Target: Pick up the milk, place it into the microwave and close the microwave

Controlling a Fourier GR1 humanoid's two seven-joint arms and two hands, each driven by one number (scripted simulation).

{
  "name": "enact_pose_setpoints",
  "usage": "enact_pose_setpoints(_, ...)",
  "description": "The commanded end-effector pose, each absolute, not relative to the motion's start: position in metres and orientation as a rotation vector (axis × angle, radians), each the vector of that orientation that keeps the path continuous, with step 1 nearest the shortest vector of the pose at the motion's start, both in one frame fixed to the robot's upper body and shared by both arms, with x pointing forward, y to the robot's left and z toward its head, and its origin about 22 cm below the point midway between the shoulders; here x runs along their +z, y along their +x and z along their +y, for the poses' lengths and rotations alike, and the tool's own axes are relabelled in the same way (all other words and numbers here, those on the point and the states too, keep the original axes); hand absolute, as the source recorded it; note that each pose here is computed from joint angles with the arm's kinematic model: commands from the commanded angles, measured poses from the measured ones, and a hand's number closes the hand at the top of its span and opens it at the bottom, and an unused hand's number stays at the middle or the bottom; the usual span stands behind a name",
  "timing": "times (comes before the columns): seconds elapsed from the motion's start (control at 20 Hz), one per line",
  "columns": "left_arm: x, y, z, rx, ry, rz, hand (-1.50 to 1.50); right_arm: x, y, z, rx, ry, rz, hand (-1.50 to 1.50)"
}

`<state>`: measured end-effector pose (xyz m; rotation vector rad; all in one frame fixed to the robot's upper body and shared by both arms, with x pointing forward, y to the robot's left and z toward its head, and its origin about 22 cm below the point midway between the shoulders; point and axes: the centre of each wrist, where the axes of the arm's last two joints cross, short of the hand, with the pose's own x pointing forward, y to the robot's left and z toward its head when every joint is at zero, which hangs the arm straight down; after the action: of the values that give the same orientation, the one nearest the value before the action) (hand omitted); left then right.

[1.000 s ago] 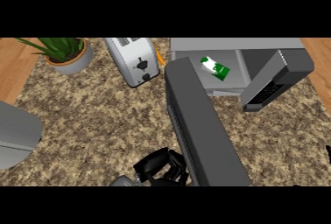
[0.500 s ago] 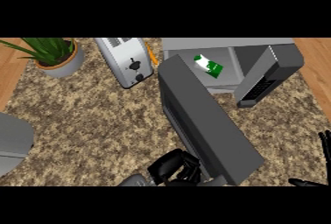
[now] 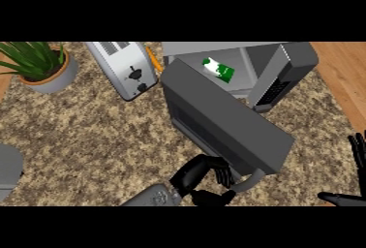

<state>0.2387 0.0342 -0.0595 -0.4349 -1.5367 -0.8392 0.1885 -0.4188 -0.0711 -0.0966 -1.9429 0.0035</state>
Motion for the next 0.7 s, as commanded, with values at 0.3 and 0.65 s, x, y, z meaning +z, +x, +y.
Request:
enact_pose_setpoints(0.3,-0.009,0.269,0.000,-0.755,-0.448,-1.719,1.50,-0.046,0.215,-0.407,0.086,0.106,-2.009,-1.50)
enact_pose_setpoints(0.65,0.021,0.296,-0.010,-0.715,-0.370,-1.783,1.50,-0.016,0.237,-0.411,0.161,0.116,-2.048,-1.50)
